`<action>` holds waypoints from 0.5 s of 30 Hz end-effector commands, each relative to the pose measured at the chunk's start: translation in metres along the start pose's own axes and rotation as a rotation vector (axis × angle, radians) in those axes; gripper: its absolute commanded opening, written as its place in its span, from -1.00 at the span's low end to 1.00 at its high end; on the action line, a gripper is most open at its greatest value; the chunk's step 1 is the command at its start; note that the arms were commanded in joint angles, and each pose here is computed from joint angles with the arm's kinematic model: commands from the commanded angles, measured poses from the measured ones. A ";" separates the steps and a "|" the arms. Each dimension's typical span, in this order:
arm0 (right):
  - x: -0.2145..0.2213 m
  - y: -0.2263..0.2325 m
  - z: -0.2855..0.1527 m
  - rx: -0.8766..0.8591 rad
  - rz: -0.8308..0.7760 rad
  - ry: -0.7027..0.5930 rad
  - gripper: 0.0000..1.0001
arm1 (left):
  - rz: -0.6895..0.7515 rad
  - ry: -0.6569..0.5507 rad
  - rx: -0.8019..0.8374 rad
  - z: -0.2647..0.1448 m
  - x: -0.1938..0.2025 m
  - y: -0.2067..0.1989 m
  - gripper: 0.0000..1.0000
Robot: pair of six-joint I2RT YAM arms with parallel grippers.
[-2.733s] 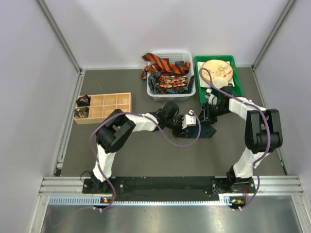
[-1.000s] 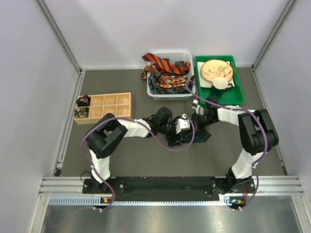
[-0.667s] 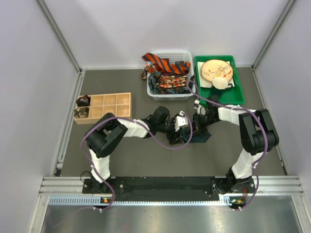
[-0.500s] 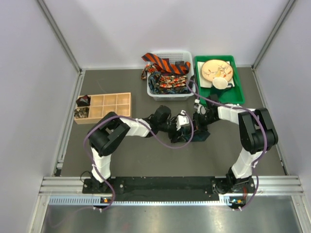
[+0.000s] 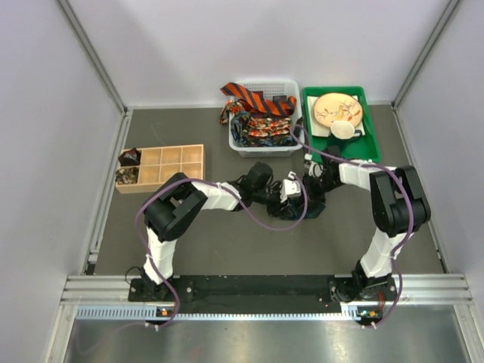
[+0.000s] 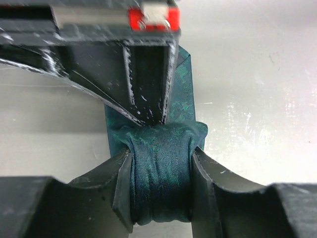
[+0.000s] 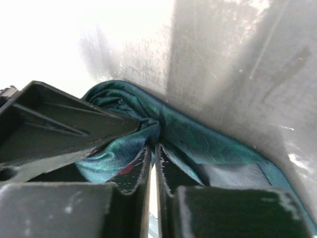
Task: Roll the ties
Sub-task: Roll the tie at the center of the board.
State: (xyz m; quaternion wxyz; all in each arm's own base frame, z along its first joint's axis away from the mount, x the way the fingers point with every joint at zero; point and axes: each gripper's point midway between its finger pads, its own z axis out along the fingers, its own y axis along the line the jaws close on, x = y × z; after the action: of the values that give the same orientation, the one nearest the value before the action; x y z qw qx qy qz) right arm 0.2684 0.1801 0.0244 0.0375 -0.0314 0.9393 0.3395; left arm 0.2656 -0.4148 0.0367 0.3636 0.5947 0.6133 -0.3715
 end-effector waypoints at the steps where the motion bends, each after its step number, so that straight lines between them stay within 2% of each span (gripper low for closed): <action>1: -0.024 0.019 -0.025 -0.093 -0.025 -0.065 -0.69 | -0.005 0.215 -0.046 -0.009 0.050 -0.001 -0.58; 3: -0.022 0.025 -0.037 -0.152 0.001 -0.065 -0.53 | 0.015 0.278 -0.060 -0.011 0.061 -0.005 -0.60; 4: -0.019 0.033 -0.042 -0.191 0.002 -0.060 -0.38 | 0.020 0.292 -0.067 -0.011 0.064 -0.005 -0.61; 7: -0.011 0.038 -0.043 -0.228 0.030 -0.040 -0.19 | 0.022 0.322 -0.099 -0.012 0.070 -0.004 -0.62; 8: -0.011 0.035 -0.041 -0.218 0.045 -0.043 -0.20 | 0.018 0.320 -0.096 -0.011 0.071 -0.006 -0.63; 9: -0.012 0.031 -0.038 -0.206 0.041 -0.049 -0.21 | 0.020 0.317 -0.097 -0.010 0.071 -0.006 -0.64; 12: -0.016 0.015 -0.029 -0.146 0.054 -0.048 -0.48 | 0.019 0.322 -0.108 -0.008 0.073 -0.005 -0.68; 13: -0.016 0.007 -0.026 -0.106 0.058 -0.044 -0.64 | 0.018 0.317 -0.118 -0.007 0.072 -0.003 -0.68; 15: -0.013 -0.008 -0.020 -0.041 0.063 -0.012 -0.79 | 0.011 0.305 -0.137 -0.008 0.070 0.000 -0.71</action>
State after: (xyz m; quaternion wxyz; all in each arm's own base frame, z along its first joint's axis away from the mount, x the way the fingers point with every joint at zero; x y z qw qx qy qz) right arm 0.2741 0.1704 0.0519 0.0331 0.0083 0.9155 0.4008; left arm 0.2652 -0.4178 0.0319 0.3730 0.6265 0.6145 -0.3013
